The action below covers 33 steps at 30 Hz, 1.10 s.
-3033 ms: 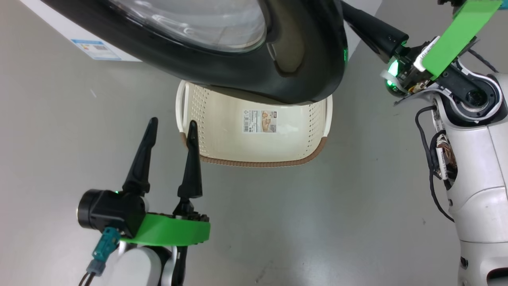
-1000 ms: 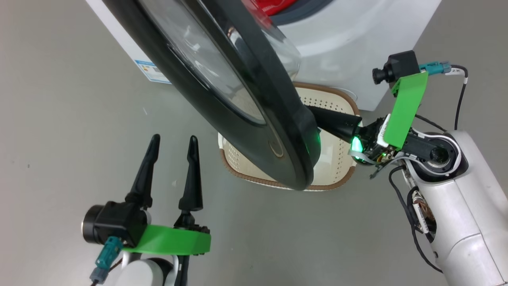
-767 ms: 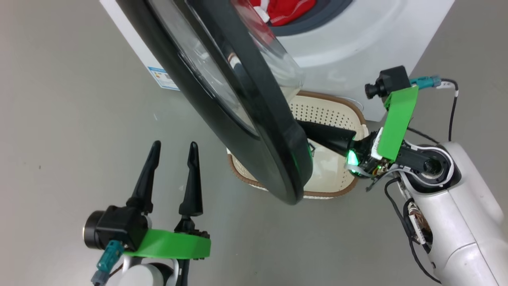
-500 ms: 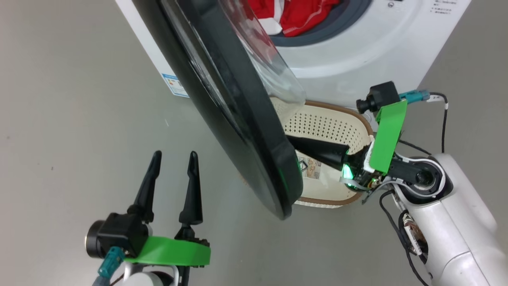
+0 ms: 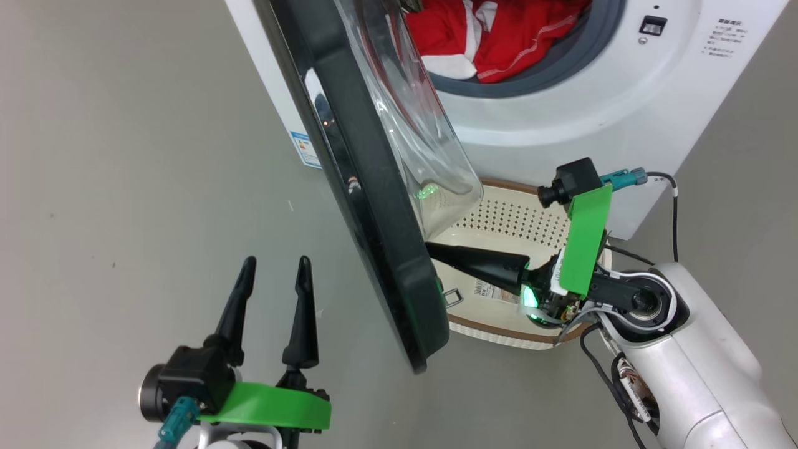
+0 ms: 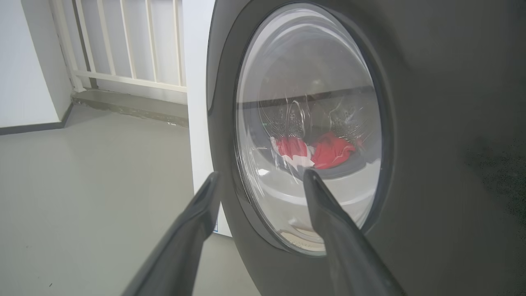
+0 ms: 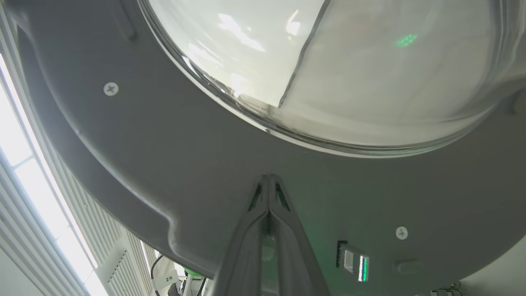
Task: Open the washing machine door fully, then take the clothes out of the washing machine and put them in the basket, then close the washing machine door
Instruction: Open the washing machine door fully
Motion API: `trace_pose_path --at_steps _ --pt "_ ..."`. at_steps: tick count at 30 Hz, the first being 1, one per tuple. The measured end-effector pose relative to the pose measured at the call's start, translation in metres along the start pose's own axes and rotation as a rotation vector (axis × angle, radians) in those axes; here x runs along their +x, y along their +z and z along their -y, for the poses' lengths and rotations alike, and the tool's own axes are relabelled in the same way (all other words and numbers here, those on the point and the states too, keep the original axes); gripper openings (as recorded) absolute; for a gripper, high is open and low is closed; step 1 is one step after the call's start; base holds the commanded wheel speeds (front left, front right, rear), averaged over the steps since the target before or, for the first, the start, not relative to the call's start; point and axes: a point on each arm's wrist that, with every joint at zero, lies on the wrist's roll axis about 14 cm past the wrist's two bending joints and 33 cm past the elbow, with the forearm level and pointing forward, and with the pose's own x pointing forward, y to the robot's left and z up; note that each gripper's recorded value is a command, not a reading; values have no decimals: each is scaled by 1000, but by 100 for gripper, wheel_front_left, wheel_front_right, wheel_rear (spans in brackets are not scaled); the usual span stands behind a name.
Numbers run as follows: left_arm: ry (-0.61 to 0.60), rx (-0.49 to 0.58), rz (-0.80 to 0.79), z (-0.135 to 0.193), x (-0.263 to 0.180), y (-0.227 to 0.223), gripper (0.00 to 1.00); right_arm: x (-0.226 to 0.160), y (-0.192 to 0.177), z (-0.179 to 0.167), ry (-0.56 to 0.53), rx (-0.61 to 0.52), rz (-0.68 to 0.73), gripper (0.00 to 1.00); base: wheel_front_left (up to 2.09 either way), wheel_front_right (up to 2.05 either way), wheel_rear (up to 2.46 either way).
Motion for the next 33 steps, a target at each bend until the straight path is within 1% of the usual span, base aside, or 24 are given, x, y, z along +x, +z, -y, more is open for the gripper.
trace_pose_path --at_steps 13,19,33 --pt "68 3 22 -23 -17 11 100 23 -26 -4 5 -3 -91 0 0 0 0" --pt "112 7 29 -37 -29 15 100 32 -39 -6 15 12 -129 0 0 0 0" --pt "187 4 56 -61 -54 26 100 54 -67 -17 17 -9 -211 0 0 0 0"
